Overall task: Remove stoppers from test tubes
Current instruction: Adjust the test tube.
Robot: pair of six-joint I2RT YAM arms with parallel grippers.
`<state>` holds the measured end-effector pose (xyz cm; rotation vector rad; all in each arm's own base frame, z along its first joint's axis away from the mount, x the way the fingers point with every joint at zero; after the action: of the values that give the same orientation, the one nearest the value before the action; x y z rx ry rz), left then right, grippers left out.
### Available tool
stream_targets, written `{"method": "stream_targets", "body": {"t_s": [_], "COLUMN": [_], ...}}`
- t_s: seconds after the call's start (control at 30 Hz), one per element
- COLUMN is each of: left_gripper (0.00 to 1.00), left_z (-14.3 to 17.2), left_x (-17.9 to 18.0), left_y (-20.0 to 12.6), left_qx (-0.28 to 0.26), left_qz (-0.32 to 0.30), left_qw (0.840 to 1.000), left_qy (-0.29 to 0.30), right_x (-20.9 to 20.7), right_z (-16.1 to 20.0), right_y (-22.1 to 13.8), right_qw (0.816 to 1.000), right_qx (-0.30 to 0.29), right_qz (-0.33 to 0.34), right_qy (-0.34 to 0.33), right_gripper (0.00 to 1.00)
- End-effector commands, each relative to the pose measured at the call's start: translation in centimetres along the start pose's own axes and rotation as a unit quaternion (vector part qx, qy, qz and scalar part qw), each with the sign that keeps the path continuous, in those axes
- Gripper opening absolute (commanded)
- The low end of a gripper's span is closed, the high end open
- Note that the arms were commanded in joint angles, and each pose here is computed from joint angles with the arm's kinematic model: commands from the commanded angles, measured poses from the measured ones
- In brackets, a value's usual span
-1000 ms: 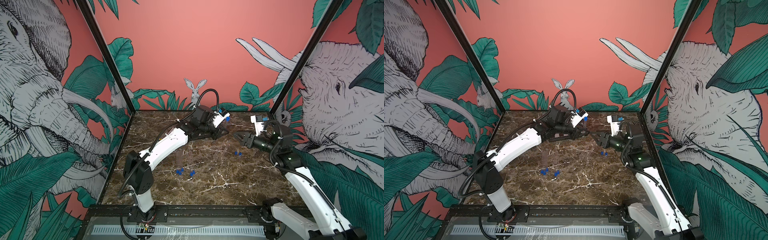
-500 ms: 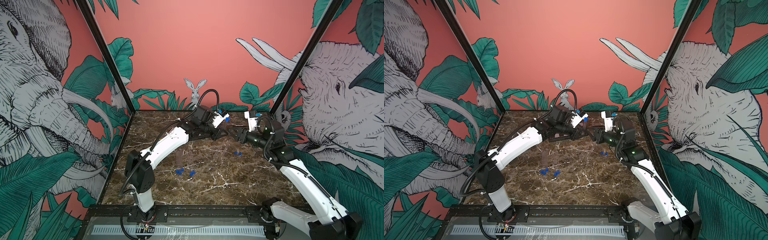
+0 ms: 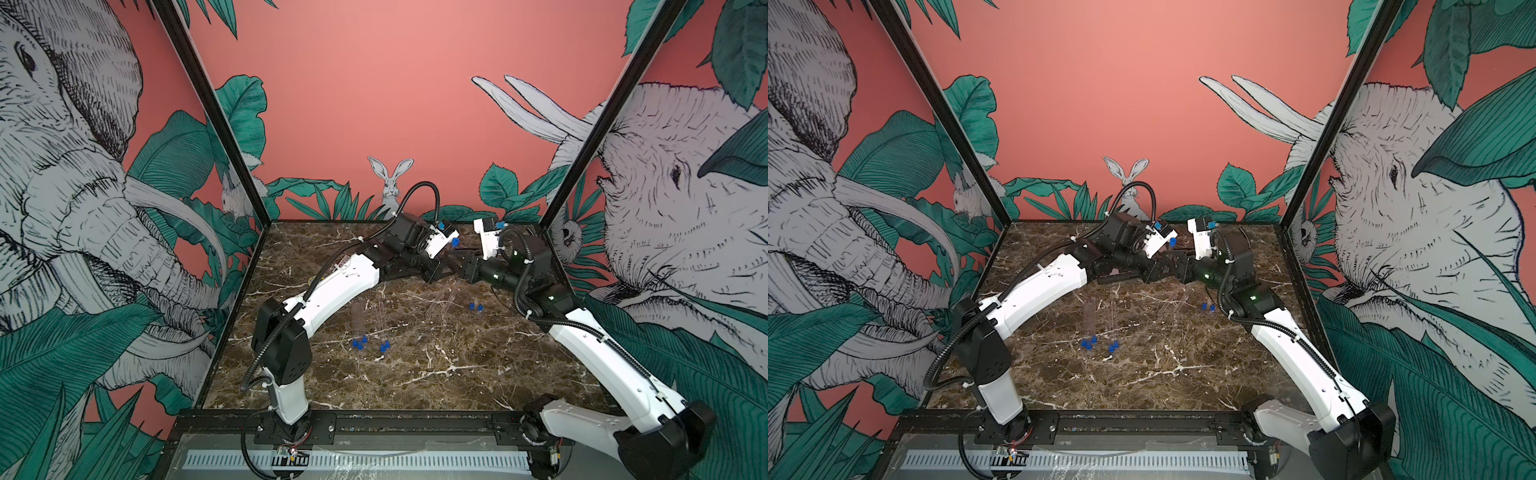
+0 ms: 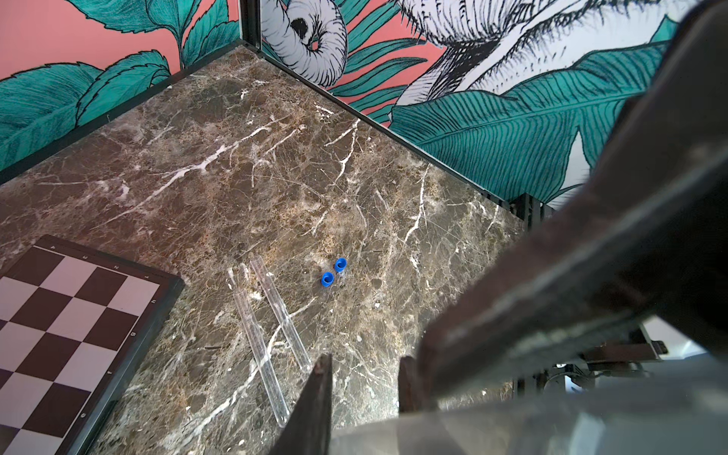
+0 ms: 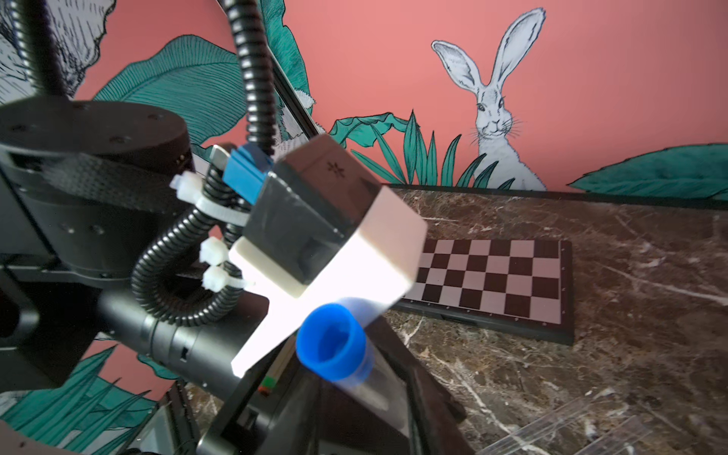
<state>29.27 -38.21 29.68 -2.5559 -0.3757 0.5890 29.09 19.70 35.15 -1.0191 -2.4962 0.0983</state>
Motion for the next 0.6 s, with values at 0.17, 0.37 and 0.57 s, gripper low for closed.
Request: {"method": "stream_targets", "body": {"t_s": [0.17, 0.37, 0.57], "left_gripper": [0.23, 0.23, 0.22], "left_z": [-1.4, -1.5, -1.3], "left_x": [-1.3, -1.6, -1.6], "left_y": [-1.2, -1.4, -1.4], "left_qx": [-0.022, -0.025, -0.030], "left_qz": [-0.004, -0.006, -0.006], "left_qw": [1.000, 0.999, 0.999], "left_qy": [0.018, 0.024, 0.025], "right_x": [-0.7, -1.3, -2.1], "right_z": [-1.5, -1.1, -0.5], "right_y": [0.0, 0.3, 0.1], "right_qw": [0.998, 0.998, 0.996], "right_qx": [-0.049, -0.052, -0.058], "right_qz": [0.034, 0.045, 0.069], "right_qy": [-0.001, 0.010, 0.023], "right_gripper": [0.23, 0.16, 0.01]}}
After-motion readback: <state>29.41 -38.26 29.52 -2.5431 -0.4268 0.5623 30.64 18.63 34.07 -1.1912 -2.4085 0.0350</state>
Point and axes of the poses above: each gripper's point midway between its finger pads, its own y axis out along the fingers, its own x axis along the line the jaws close on, z = x × y, the point moved 4 cm from there along -y, back along the fingers, and after that the axes turned 4 degrees about -y, right-handed, at the moved point
